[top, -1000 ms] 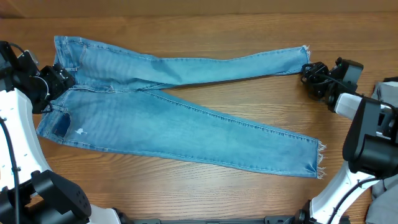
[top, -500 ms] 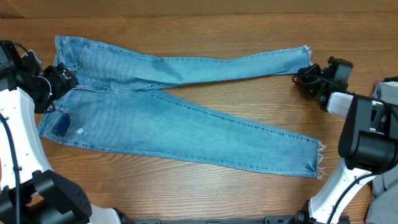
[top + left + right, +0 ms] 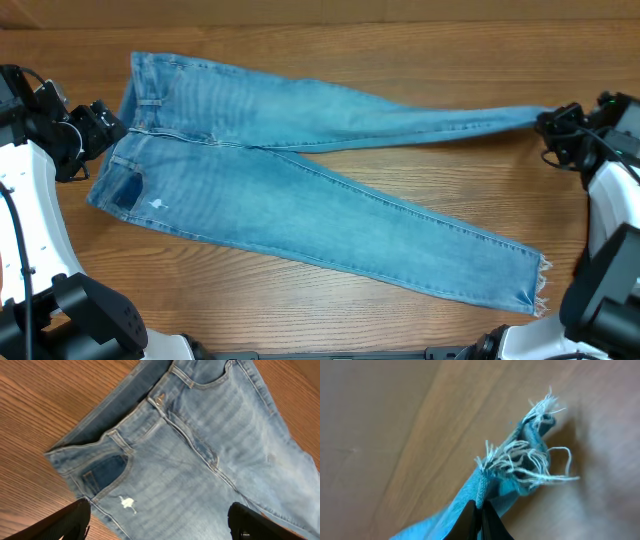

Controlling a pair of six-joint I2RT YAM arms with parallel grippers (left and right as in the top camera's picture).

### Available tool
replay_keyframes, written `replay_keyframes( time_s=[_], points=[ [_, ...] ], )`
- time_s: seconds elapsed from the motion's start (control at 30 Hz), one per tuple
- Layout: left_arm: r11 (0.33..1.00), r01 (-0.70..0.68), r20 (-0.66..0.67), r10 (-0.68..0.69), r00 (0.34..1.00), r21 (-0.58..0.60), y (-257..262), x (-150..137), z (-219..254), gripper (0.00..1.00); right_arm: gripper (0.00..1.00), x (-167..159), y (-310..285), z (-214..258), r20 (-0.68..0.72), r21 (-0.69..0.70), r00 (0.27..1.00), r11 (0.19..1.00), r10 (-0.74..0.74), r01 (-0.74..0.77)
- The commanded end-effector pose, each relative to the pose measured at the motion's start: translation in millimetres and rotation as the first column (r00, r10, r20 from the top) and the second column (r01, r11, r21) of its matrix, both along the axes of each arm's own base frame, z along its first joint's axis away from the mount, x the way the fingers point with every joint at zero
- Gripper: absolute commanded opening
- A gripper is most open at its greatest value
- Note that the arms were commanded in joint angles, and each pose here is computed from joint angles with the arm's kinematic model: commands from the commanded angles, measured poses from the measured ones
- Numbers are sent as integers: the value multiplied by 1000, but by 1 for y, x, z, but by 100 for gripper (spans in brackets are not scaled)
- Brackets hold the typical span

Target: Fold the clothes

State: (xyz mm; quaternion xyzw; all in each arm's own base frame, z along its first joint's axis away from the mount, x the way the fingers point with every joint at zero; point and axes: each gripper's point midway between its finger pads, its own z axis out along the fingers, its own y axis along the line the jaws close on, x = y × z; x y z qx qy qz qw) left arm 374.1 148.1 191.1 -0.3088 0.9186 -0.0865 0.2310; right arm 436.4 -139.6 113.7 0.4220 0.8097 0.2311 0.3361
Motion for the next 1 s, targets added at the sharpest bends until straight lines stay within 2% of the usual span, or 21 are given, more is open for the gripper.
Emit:
replay_keyframes(
  time_s=[0.0,0.07,0.17,0.2,0.23,0.3,0.43,0.5,0.6,0.7,0.87,0.97],
  points=[
    [998,53,44,-55,998,40,-4,2,18,91,4,-18,-9,-18,-96,-1,995,999,-34,34],
    [996,76,32,-77,996,49,-4,0,16,93,8,-40,-15,-36,-215,-19,973,996,-88,86],
    [994,73,-14,-72,997,80,0,-8,12,95,39,-72,-16,-54,-359,-22,925,992,-125,126],
    [994,66,-27,-64,998,90,3,-11,11,96,56,-77,-16,-56,-381,-15,916,991,-126,131],
    [993,65,-39,-61,997,102,5,-12,10,98,65,-82,-16,-58,-396,-5,910,991,-127,136],
    [991,61,-56,-55,997,118,8,-15,7,100,70,-87,-14,-57,-404,20,909,992,-105,124],
    [991,73,-81,-64,995,109,7,-18,-1,96,73,-96,-15,-54,-409,43,908,992,-87,115],
    [993,79,-115,-68,991,89,5,-21,-12,91,69,-95,-15,-48,-385,63,920,992,-79,112],
    [995,83,-176,-73,982,52,1,-28,-37,85,65,-80,7,-26,-245,134,965,989,88,-56],
    [997,82,-243,-77,967,9,-2,-34,-73,82,63,-73,31,-5,-127,175,966,964,226,-203],
    [998,49,-326,-63,943,-49,-4,-39,-129,62,62,-75,57,25,-25,222,951,930,307,-294],
    [996,60,-348,-77,934,-61,-1,-34,-156,39,62,-81,70,42,13,221,939,915,344,-338]
  ],
)
